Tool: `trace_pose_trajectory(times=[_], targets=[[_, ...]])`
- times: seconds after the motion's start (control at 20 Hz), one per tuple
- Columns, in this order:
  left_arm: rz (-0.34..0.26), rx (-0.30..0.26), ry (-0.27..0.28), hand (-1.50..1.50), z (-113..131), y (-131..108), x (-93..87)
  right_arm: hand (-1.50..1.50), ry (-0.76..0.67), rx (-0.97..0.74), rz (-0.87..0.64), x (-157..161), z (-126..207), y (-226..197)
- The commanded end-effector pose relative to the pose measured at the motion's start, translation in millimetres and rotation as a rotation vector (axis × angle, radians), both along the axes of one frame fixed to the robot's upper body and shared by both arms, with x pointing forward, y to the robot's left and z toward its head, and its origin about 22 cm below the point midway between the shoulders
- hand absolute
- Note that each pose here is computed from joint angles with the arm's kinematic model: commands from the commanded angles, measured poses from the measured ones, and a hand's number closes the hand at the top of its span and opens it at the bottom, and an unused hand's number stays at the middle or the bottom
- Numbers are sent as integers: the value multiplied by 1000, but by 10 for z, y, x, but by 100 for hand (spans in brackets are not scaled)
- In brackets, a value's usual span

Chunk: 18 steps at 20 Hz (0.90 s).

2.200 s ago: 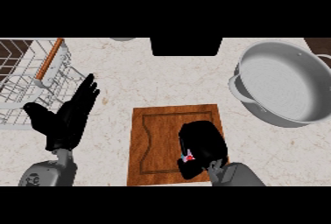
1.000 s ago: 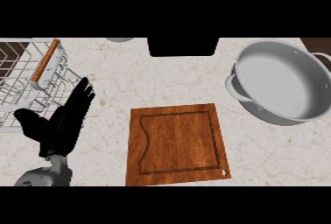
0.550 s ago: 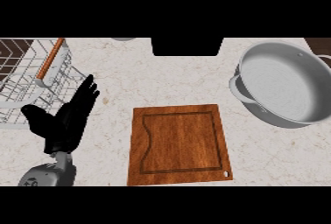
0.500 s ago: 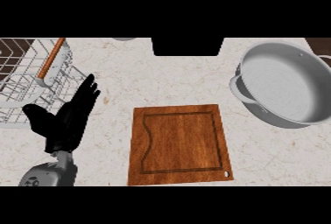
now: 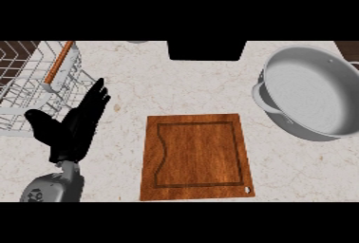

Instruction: Pick the cupcake from the cutting board and place it in the pot

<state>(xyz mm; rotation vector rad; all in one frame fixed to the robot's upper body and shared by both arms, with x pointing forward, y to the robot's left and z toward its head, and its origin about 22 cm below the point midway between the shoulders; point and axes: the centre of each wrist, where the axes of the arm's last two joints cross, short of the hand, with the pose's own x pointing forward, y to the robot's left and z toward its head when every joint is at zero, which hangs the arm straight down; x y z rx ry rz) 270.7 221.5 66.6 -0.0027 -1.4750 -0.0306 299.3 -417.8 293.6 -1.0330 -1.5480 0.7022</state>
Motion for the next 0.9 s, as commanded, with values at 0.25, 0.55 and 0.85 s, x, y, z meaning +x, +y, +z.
trace_pose_trajectory(times=[0.25,0.55,0.85], targets=[[-6,1,3,0,-134,-107,70,150,98,-88,58,607,-499,290],[27,3,-1,0,-10,85,68,-150,312,187,23,805,-945,403],[24,0,8,0,-38,-4,-60,-150,241,458,76,840,-1167,262]])
